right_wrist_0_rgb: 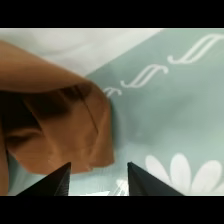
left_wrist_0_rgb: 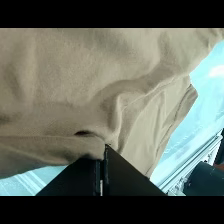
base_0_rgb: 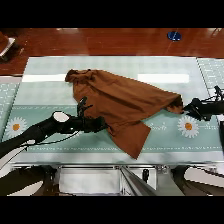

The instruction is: Fold the shirts.

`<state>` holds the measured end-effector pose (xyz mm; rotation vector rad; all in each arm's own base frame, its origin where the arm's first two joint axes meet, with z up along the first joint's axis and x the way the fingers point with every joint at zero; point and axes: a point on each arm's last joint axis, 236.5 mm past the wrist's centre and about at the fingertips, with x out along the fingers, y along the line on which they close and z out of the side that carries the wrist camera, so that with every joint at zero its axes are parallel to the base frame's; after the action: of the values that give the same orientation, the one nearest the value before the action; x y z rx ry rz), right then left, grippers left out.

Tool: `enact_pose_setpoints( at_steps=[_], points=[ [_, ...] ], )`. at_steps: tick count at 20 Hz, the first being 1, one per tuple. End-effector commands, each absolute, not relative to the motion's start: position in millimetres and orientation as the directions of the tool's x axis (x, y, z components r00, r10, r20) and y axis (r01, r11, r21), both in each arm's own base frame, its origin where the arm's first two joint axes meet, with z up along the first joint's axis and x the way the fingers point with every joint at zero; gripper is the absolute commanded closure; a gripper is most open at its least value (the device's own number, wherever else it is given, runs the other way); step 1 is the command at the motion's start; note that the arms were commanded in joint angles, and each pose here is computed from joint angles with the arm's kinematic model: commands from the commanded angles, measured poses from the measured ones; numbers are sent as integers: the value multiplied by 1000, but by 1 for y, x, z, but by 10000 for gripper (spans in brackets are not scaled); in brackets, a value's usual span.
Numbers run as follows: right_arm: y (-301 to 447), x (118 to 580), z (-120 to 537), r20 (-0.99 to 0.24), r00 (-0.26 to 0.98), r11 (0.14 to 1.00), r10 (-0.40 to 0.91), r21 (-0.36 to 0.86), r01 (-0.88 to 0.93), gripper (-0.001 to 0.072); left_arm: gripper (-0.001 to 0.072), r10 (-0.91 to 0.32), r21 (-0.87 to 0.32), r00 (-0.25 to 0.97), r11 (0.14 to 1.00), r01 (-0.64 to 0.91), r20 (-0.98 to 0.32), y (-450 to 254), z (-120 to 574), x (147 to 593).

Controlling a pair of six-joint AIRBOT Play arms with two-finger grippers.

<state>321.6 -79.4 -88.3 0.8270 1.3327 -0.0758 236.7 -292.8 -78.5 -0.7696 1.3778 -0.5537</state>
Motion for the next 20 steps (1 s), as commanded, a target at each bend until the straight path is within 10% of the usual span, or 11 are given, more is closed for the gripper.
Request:
enact_pose_setpoints(
  at_steps=[1,9,11,12,15,20],
  points=[
    [-73,328,-99,-851,268,696,452,524,490,305,693,-748,-759,131,645,-88,-651,-293,-78,237],
    [-62,345,-109,-837,284,687,468,547,478,322,693,-748,-759,131,644,-92,-651,-293,-78,237],
    [-50,351,-112,-836,261,704,482,547,452,494,693,-751,-762,131,640,-96,-647,-294,-77,237],
    [-43,355,-107,-835,256,720,488,551,423,695,693,-755,-765,129,636,-98,-644,-294,-76,236],
    [-32,377,-72,-820,272,751,503,570,332,693,693,-774,-790,167,608,-72,-611,-286,-58,257],
    [-35,447,100,-724,562,833,400,543,106,693,693,-752,-868,584,472,154,-305,-204,136,391]
  ],
)
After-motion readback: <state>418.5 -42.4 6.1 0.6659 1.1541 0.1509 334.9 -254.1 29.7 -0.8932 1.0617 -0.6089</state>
